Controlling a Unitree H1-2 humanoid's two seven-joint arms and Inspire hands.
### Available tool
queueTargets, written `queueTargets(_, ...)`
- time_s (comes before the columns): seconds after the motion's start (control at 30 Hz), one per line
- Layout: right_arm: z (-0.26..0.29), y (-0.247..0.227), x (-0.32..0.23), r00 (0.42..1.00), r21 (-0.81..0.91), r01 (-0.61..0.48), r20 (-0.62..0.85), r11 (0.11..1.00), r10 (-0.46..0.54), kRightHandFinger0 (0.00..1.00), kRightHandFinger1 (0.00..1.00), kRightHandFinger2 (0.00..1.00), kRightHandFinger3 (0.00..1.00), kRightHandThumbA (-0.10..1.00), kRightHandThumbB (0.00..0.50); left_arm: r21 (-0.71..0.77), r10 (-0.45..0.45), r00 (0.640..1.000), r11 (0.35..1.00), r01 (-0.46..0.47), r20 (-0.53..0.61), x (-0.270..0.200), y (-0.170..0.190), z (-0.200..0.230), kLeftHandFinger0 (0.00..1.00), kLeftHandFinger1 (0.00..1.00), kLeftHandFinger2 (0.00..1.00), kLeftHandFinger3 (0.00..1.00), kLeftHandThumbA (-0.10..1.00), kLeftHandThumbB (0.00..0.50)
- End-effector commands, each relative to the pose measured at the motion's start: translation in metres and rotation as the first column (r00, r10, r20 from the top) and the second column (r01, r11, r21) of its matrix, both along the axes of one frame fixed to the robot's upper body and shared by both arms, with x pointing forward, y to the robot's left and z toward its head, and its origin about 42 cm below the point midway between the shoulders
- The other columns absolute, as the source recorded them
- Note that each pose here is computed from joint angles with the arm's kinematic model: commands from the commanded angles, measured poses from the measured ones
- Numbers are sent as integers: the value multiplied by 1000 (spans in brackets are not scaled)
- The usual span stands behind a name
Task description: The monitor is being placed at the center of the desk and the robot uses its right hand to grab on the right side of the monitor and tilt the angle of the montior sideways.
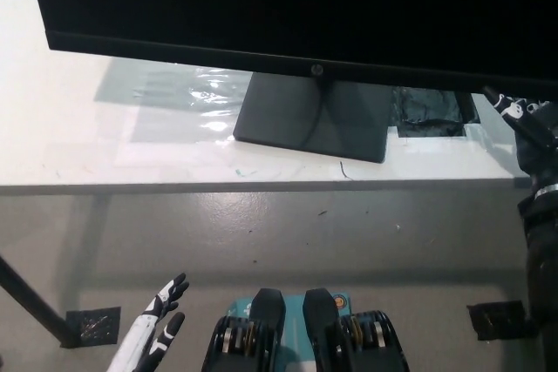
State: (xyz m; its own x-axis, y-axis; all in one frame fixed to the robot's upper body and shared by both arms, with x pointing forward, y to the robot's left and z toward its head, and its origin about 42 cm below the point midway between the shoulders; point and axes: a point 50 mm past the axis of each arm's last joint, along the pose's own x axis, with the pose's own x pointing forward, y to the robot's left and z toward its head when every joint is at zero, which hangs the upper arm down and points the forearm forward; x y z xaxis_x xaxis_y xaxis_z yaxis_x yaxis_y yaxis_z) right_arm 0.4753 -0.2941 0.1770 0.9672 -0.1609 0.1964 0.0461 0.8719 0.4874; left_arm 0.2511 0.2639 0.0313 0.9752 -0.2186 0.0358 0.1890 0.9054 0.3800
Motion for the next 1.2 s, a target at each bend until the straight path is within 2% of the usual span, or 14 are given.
queueTargets(0.0, 52, -6, 26, 991, -37, 37, 129, 999, -32, 1000, 1000, 1000, 1000, 1000, 259, -3, -2, 998, 1000, 2, 56, 2, 7, 9, 1000, 1000, 1000, 1000, 1000, 284)
queueTargets(0.07, 55, -7, 32, 992, -43, 37, 122, 998, -32, 1000, 1000, 1000, 1000, 1000, 230, 0, -2, 998, 1000, 2, 59, 1, 7, 9, 1000, 1000, 1000, 1000, 1000, 296)
queueTargets(0.13, 58, -8, 36, 992, -39, 39, 120, 998, -34, 1000, 1000, 1000, 1000, 1000, 227, 7, -2, 998, 1000, 2, 62, 2, 7, 9, 1000, 1000, 1000, 1000, 1000, 288)
queueTargets(0.33, 70, -5, 50, 991, -64, 41, 128, 997, -32, 1000, 1000, 1000, 1000, 1000, 295, 6, -4, 998, 1000, 4, 59, 2, 8, 9, 1000, 1000, 1000, 1000, 1000, 282)
queueTargets(0.43, 78, -3, 57, 992, -83, 41, 126, 996, -30, 1000, 1000, 1000, 1000, 1000, 321, -9, -5, 999, 1000, 6, 52, 2, 8, 9, 1000, 1000, 1000, 1000, 1000, 297)
queueTargets(0.47, 81, -2, 59, 991, -80, 40, 131, 996, -29, 1000, 1000, 1000, 1000, 1000, 320, -7, -6, 998, 1000, 6, 55, 3, 7, 9, 1000, 1000, 1000, 1000, 1000, 297)
queueTargets(0.53, 90, 3, 62, 989, -79, 35, 145, 996, -24, 1000, 1000, 1000, 1000, 1000, 281, -4, -5, 998, 1000, 6, 58, 3, 7, 10, 1000, 1000, 1000, 1000, 1000, 291)
queueTargets(0.6, 95, 6, 64, 989, -89, 30, 150, 996, -17, 1000, 1000, 1000, 1000, 1000, 277, -10, -2, 998, 1000, 3, 57, 3, 7, 10, 1000, 1000, 1000, 1000, 1000, 292)
queueTargets(0.67, 101, 10, 67, 988, -97, 30, 154, 995, -14, 1000, 1000, 1000, 1000, 1000, 317, -3, -3, 998, 1000, 3, 60, 4, 7, 10, 1000, 1000, 1000, 1000, 1000, 287)
queueTargets(0.77, 109, 15, 72, 988, -87, 25, 155, 996, -11, 1000, 1000, 1000, 1000, 1000, 337, 9, -7, 998, 1000, 6, 64, 5, 8, 10, 1000, 1000, 1000, 1000, 1000, 294)
queueTargets(0.9, 119, 21, 75, 986, -104, 22, 165, 994, -5, 1000, 1000, 1000, 1000, 1000, 278, 0, -7, 998, 1000, 7, 62, 5, 8, 11, 1000, 1000, 1000, 1000, 1000, 290)
queueTargets(0.97, 123, 23, 77, 985, -109, 17, 170, 994, 1, 1000, 1000, 1000, 1000, 1000, 275, 0, -7, 998, 1000, 7, 61, 6, 9, 11, 1000, 1000, 1000, 1000, 1000, 286)
queueTargets(1.03, 127, 25, 79, 985, -122, 16, 174, 992, 5, 1000, 1000, 1000, 1000, 1000, 306, -1, -10, 998, 1000, 10, 60, 6, 9, 11, 1000, 1000, 1000, 1000, 1000, 283)
queueTargets(1.17, 136, 29, 82, 984, -131, 12, 179, 991, 12, 1000, 1000, 1000, 1000, 1000, 289, 12, -11, 998, 1000, 10, 63, 6, 9, 11, 1000, 1000, 1000, 1000, 1000, 280)
